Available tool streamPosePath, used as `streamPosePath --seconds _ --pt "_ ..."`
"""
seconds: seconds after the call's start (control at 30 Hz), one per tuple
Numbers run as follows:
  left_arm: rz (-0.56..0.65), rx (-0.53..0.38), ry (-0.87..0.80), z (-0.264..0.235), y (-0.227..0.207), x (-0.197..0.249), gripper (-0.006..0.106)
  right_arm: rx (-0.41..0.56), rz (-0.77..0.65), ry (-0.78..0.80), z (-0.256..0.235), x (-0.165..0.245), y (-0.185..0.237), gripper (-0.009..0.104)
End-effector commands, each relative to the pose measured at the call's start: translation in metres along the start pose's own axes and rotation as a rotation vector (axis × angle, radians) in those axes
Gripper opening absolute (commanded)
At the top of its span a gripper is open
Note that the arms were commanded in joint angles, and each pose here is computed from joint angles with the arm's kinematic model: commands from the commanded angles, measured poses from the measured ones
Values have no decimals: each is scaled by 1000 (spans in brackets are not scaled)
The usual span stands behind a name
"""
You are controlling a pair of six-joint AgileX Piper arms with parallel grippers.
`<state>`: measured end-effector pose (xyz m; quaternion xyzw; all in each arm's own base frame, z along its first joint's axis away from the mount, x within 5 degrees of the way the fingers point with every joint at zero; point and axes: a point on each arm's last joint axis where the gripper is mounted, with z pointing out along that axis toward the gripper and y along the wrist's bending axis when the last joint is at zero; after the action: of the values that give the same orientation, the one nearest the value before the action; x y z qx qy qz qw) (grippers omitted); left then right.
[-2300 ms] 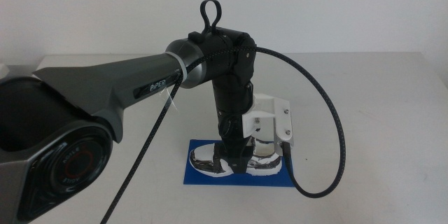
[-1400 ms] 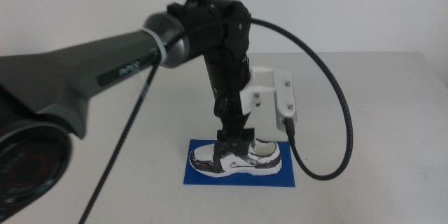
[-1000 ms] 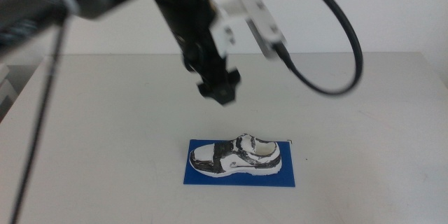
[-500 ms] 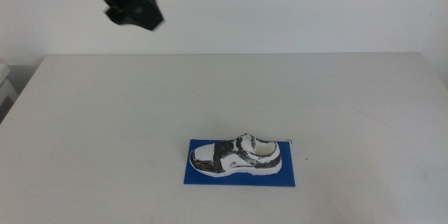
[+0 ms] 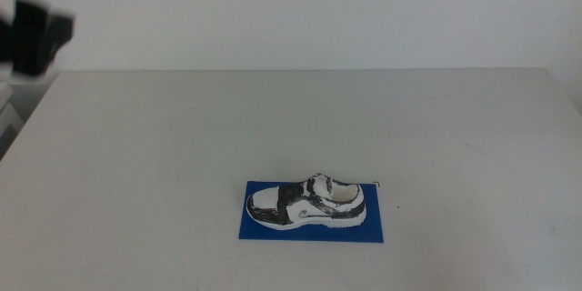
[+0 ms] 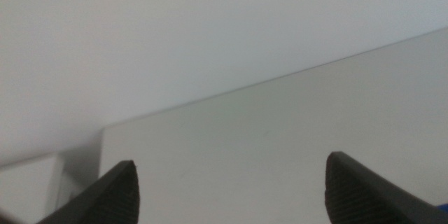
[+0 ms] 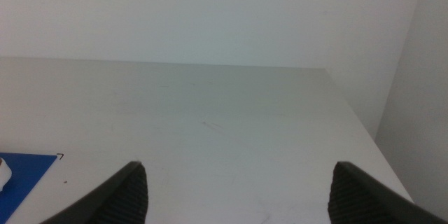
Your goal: Use one arm to grab the shoe from the table and place it on the mat.
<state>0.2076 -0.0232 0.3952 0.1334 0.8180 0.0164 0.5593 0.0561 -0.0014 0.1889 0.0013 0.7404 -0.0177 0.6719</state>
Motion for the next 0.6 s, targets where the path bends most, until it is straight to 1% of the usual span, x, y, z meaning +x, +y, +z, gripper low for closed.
streamPosePath --seconds 0.0,0.1,0.27,0.4,0.57 --pt "-53 -82 -141 -12 7 13 88 12 -21 -109 -3 -11 -1 66" --pt "-67 -137 -162 -20 7 48 88 12 -21 -109 -3 -11 -1 66" --pt "-62 -185 -200 -41 -3 100 88 12 -21 -109 -3 -11 -1 66" --pt "-125 -191 -227 -51 -14 142 88 12 -21 -109 -3 -11 -1 66" --pt "-141 -195 -248 -58 -25 180 88 12 -21 -109 -3 -11 -1 66"
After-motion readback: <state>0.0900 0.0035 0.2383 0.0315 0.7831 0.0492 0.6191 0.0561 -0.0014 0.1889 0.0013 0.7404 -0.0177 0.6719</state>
